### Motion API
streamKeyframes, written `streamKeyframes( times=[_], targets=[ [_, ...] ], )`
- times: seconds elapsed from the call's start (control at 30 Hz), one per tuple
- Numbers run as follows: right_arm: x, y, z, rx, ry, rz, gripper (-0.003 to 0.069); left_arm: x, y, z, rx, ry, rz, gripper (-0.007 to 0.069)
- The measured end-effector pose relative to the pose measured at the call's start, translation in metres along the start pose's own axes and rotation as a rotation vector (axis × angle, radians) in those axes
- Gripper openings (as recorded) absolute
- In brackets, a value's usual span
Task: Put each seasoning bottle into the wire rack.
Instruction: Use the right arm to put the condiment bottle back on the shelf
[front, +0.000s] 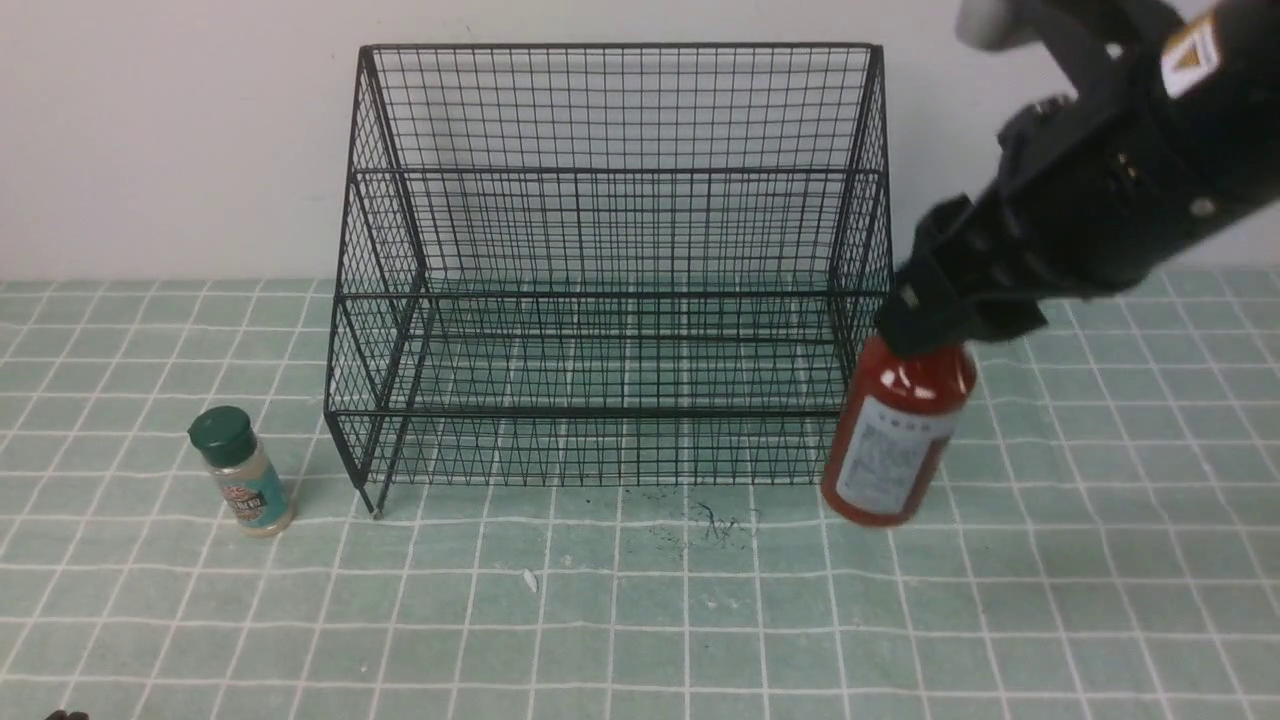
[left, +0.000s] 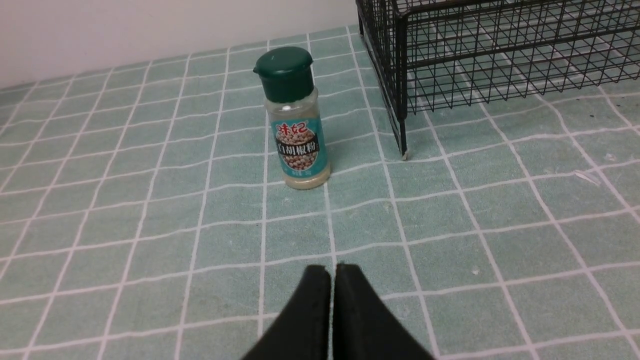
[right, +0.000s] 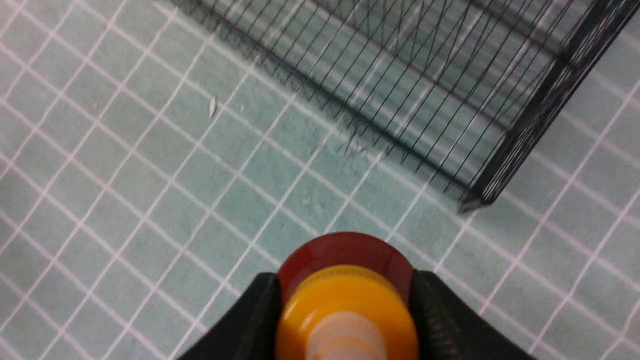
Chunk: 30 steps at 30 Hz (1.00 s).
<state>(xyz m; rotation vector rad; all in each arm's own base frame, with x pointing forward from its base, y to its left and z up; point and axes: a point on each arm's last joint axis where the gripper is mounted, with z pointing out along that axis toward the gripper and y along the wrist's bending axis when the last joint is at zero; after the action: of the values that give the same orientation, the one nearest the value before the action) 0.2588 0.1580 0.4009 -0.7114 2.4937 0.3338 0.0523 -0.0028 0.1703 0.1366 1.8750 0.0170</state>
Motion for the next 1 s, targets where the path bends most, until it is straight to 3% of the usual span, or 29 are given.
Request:
streamKeyframes(
  times=[0.3, 0.57, 1.0],
  targets=[
    [-0.053, -0.012, 0.057, 0.056, 0.016, -0.021, 0.0300, 0.000, 0.000, 0.000, 0.000, 0.000, 0.000, -0.0006],
    [-0.058, -0.025, 0.108, 0.129, 0.099, -0.023, 0.0300, 0.000, 0.000, 0.000, 0.000, 0.000, 0.000, -0.0006],
    [-0.052, -0.029, 0.158, 0.115, 0.190, 0.010, 0.0300, 0.000, 0.000, 0.000, 0.000, 0.000, 0.000, -0.0006]
  ],
)
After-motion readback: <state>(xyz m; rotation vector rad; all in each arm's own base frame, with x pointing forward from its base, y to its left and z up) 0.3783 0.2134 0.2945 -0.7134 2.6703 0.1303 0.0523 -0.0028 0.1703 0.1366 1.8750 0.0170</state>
